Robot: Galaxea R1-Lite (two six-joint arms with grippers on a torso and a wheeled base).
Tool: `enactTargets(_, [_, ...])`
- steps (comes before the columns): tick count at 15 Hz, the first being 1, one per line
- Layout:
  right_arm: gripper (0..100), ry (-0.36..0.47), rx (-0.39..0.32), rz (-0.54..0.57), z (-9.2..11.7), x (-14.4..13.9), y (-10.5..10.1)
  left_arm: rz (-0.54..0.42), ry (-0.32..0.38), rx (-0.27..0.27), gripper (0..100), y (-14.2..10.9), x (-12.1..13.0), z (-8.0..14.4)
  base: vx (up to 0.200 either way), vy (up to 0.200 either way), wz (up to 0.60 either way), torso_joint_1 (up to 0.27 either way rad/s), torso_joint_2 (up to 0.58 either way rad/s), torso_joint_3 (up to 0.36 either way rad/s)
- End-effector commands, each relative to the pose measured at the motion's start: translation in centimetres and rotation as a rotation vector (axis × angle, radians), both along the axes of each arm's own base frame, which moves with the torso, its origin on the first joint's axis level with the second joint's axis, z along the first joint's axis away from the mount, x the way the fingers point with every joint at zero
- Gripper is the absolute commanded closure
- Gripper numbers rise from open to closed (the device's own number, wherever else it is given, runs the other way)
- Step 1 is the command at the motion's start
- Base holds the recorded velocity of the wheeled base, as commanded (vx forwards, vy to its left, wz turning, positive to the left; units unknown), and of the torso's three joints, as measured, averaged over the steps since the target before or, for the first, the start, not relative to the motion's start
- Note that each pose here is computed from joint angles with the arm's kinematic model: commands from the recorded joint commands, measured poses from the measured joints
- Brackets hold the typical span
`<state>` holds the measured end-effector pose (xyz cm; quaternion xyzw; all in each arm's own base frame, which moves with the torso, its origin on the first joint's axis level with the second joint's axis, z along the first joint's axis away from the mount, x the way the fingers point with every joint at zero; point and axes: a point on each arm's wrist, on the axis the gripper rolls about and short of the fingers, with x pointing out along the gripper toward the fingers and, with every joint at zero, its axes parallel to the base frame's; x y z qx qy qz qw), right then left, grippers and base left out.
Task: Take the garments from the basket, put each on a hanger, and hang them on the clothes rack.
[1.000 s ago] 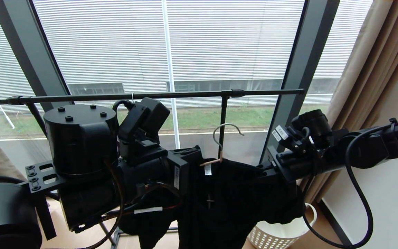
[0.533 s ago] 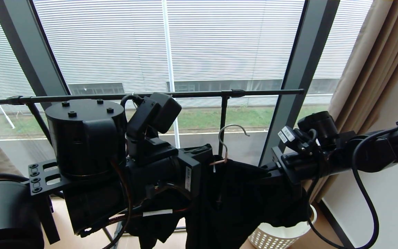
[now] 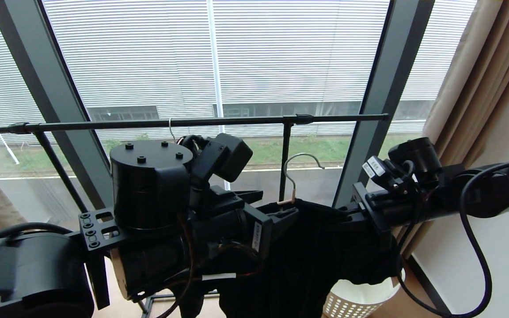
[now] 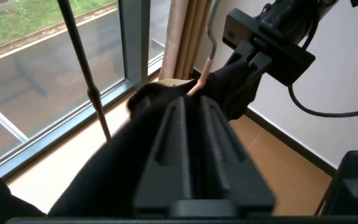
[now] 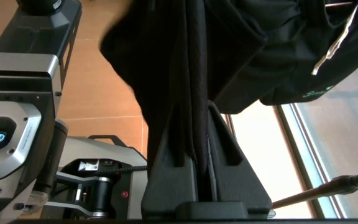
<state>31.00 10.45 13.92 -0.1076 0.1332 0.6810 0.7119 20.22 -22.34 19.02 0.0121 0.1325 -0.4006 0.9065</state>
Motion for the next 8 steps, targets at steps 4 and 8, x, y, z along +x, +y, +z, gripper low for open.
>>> enactTargets(4, [100,-0.006,0.002,-0.013,0.2,0.1,-0.4,0.063,-0.064,-0.017,0,1.2,-0.2,1.7,0.0,0.0,0.0,0.0,0.0,0.0])
enactTargets(8, [100,-0.013,0.004,-0.049,0.3,0.6,-1.6,0.168,-0.072,-0.01,0,6.4,-0.3,2.2,0.0,0.0,0.0,0.0,0.0,0.0])
